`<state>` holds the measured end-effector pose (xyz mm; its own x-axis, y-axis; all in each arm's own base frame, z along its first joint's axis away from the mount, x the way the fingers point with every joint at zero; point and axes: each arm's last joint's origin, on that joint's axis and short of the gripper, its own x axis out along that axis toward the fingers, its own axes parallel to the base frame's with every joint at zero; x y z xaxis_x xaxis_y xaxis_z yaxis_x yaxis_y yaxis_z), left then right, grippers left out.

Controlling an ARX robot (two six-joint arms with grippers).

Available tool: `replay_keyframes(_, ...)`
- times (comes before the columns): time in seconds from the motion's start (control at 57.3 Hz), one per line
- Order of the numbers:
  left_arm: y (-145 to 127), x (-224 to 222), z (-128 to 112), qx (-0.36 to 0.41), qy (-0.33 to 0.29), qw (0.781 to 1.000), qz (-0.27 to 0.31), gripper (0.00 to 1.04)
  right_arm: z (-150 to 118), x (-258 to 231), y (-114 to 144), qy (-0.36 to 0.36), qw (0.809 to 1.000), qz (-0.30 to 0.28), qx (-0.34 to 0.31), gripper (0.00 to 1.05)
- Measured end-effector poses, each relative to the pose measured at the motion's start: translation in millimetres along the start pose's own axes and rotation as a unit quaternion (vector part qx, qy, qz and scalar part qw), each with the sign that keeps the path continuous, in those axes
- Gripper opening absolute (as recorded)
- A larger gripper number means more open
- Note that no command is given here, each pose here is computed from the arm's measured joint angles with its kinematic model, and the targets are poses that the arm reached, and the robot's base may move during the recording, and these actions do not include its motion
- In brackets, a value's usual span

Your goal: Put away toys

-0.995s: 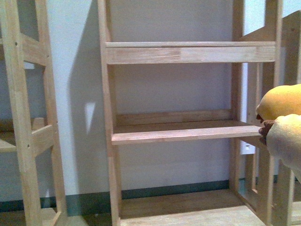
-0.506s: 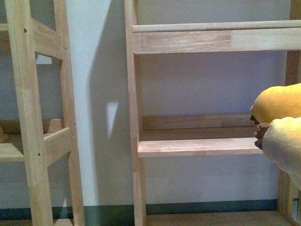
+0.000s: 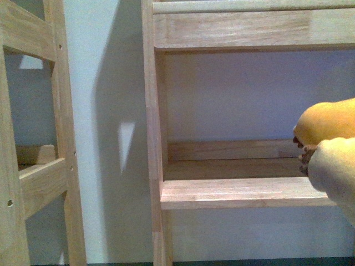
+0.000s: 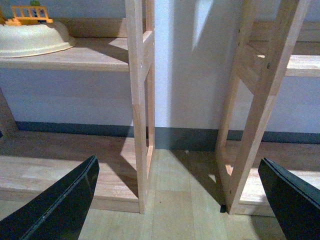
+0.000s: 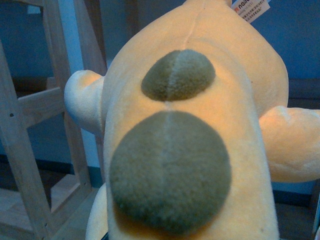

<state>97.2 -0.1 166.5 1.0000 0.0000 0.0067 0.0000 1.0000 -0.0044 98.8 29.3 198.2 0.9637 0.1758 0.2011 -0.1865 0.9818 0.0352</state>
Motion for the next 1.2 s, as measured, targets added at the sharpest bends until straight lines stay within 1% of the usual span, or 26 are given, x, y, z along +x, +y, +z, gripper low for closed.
replay_keyframes(0.367,0.0,0.0,-0.1,0.0,0.0,1.0,0.0,0.99,-0.2,0.0,0.0,0.001,1.0,0.0,-0.001,0.19)
replay_keyframes(0.401,0.0,0.0,-0.1,0.0,0.0,1.0,0.0,0.99,-0.4,0.2,-0.1,0.01,1.0,-0.005,-0.005,0.19)
replay_keyframes(0.454,0.0,0.0,-0.1,0.0,0.0,1.0,0.0,0.99,3.8,1.5,-0.6,0.047,0.999,-0.015,-0.023,0.19)
replay_keyframes(0.541,0.0,0.0,-0.1,0.0,0.0,1.0,0.0,0.99,15.5,5.9,-2.4,0.063,0.997,-0.021,-0.036,0.19)
replay_keyframes(0.593,0.0,0.0,-0.1,0.0,0.0,1.0,0.0,0.99,32.0,10.4,-4.0,0.052,0.998,-0.022,-0.04,0.19)
replay_keyframes(0.611,0.0,0.0,-0.1,0.0,0.0,1.0,0.0,0.99,45.4,13.0,-5.0,0.038,0.998,-0.022,-0.042,0.19)
replay_keyframes(0.628,0.0,0.0,-0.1,0.0,0.0,1.0,0.0,0.99,50.1,13.8,-5.2,0.033,0.998,-0.022,-0.044,0.19)
replay_keyframes(0.663,0.0,0.0,-0.1,0.0,0.0,1.0,0.0,0.99,70.6,16.9,-6.1,0.012,0.999,-0.021,-0.048,0.19)
replay_keyframes(0.733,0.0,0.0,-0.1,0.0,0.0,1.0,0.0,0.99,97.1,20.5,-6.7,-0.015,0.998,-0.018,-0.053,0.19)
replay_keyframes(0.751,0.0,0.0,-0.1,0.0,0.001,1.0,0.0,0.99,109.5,22.6,-6.9,-0.027,0.998,-0.016,-0.054,0.19)
replay_keyframes(0.785,0.0,0.0,-0.1,0.0,0.001,1.0,0.0,0.99,117.2,23.9,-7.0,-0.033,0.998,-0.014,-0.055,0.19)
replay_keyframes(0.82,0.0,0.0,-0.1,0.0,0.001,1.0,0.0,0.99,131.7,26.9,-7.0,-0.045,0.997,-0.011,-0.056,0.19)
replay_keyframes(0.89,0.0,0.0,-0.1,0.0,0.0,1.0,0.0,0.99,169.5,36.2,-6.5,-0.073,0.995,-0.002,-0.061,0.19)
replay_keyframes(0.908,0.0,0.0,-0.1,0.0,0.0,1.0,0.0,0.99,171.7,36.8,-6.5,-0.074,0.995,-0.002,-0.062,0.19)
replay_keyframes(0.925,0.0,0.0,-0.1,0.0,0.0,1.0,0.0,0.99,180.8,39.2,-6.4,-0.08,0.995,0.0,-0.063,0.19)
replay_keyframes(0.96,0.0,0.0,-0.1,0.0,0.0,1.0,0.0,0.99,189.5,41.5,-6.4,-0.085,0.994,0.0,-0.064,0.19)
replay_keyframes(1.03,0.0,0.0,-0.1,0.0,0.0,1.0,0.0,0.99,214.8,47.8,-7.1,-0.097,0.993,0.003,-0.068,0.19)
replay_keyframes(1.047,0.0,0.0,-0.1,0.0,0.0,1.0,0.0,0.99,224.8,50.0,-7.6,-0.101,0.993,0.001,-0.069,0.19)
replay_keyframes(1.082,0.0,0.0,-0.1,0.0,0.0,1.0,0.0,0.99,231.0,51.8,-7.9,-0.104,0.992,0.0,-0.069,0.19)
replay_keyframes(1.152,0.0,0.0,-0.1,0.0,0.0,1.0,0.0,0.99,260.3,62.8,-8.9,-0.12,0.99,-0.005,-0.071,0.19)
replay_keyframes(1.187,0.0,0.0,-0.1,0.0,0.001,1.0,0.0,0.99,265.7,66.0,-9.1,-0.122,0.99,-0.006,-0.071,0.19)
replay_keyframes(1.204,0.0,0.0,-0.1,0.0,0.001,1.0,0.0,0.99,272.7,70.2,-9.5,-0.124,0.99,-0.007,-0.071,0.19)
